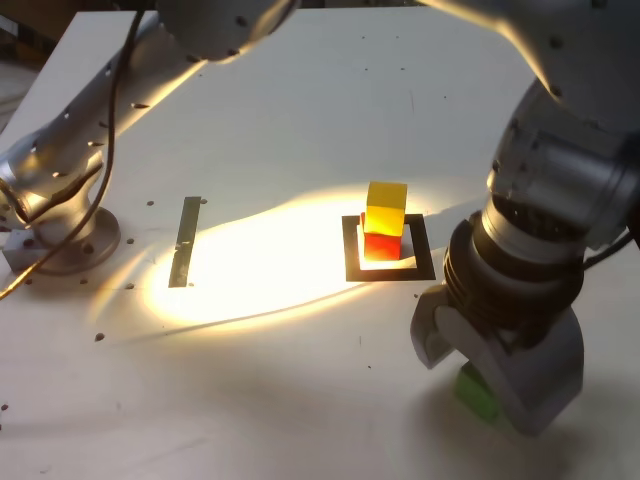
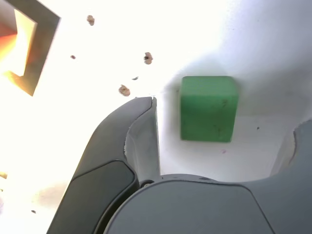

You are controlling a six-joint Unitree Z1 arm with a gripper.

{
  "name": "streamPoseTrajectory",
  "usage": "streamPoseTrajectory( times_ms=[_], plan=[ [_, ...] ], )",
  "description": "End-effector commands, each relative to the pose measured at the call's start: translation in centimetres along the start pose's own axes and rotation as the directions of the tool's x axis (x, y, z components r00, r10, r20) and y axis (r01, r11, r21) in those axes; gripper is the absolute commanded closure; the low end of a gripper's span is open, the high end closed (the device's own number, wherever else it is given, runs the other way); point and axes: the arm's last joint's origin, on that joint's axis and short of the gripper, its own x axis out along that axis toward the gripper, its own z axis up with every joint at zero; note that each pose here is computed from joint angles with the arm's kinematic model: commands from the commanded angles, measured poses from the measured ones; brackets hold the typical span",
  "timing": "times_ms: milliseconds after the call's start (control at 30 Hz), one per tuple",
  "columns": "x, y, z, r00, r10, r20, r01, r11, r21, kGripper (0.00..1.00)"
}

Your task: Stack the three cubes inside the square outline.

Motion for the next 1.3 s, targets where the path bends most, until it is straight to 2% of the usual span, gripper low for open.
streamPoseTrajectory(
  times_ms=[0,267,400,567,667,1267],
  plan=[
    [0.6,0.0,0.5,0.9999,-0.013,-0.007,0.013,1.000,0.004,0.11],
    [1.9,0.1,1.4,0.9989,-0.045,-0.010,0.045,0.999,0.003,0.20],
    [2.1,0.1,1.4,0.9988,-0.047,-0.017,0.046,0.999,-0.005,0.35],
    [2.3,0.2,1.3,0.9988,-0.042,-0.027,0.042,0.999,-0.018,0.61],
    [2.3,0.2,1.3,0.9988,-0.040,-0.030,0.039,0.999,-0.019,0.69],
    [1.8,0.1,0.8,0.9983,-0.043,-0.039,0.043,0.999,-0.022,0.71]
  ],
)
